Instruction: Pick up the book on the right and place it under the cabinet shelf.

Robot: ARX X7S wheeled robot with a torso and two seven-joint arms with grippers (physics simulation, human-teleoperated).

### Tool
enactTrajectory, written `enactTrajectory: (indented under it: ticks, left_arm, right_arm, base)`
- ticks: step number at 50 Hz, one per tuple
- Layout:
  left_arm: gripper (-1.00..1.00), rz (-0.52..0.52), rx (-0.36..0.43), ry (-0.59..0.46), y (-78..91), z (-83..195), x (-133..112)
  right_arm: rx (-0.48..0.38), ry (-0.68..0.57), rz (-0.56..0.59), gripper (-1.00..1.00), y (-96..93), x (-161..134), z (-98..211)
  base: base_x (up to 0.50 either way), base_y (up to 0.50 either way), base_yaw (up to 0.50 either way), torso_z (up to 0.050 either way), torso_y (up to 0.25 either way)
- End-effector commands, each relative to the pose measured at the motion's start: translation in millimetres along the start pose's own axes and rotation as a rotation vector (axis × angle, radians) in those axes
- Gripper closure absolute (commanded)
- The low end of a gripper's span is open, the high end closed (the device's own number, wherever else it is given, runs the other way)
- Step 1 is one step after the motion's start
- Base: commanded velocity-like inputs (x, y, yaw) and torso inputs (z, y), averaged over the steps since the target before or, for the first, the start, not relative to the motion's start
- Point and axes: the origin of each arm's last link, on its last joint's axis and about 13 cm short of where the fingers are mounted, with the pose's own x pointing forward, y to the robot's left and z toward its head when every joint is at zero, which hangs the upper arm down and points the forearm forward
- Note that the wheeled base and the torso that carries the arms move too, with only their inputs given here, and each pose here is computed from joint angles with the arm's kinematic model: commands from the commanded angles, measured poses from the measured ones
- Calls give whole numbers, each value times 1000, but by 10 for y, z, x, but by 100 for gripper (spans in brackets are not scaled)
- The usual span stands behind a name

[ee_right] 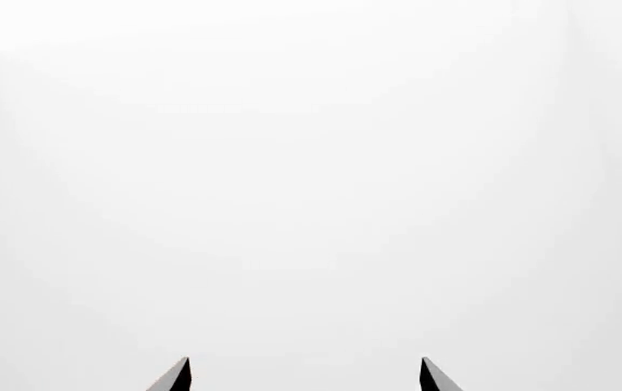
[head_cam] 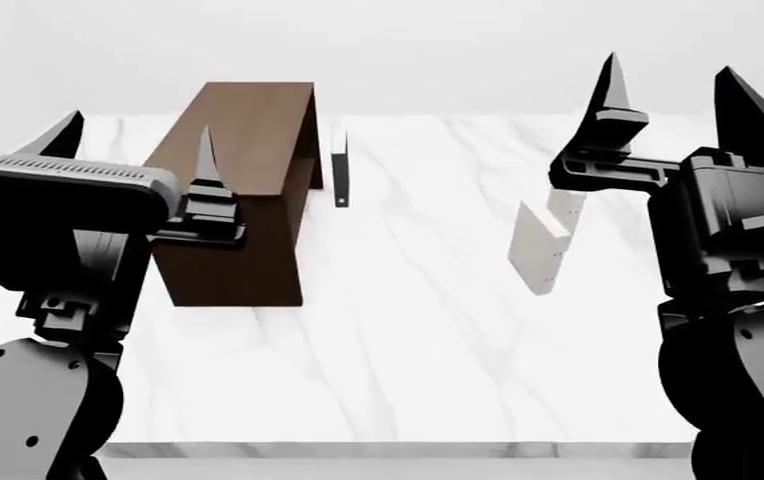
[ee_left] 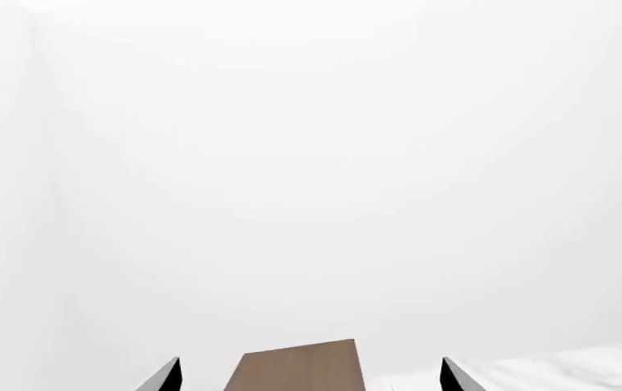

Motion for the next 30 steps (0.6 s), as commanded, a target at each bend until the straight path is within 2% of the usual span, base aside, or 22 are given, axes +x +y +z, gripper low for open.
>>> enactTrajectory:
  ticks: [1,30]
  left_arm:
    - [-100,5,5,-2,13,16,-3]
    - [-100,19,14,-4,34,32,-7]
  right_arm:
    - [1,-5,4,-100,3,1,12]
    - [4,-13,14,-100,2,-5,55]
  base:
    - [277,0,0,0,0]
    - [282,0,0,0,0]
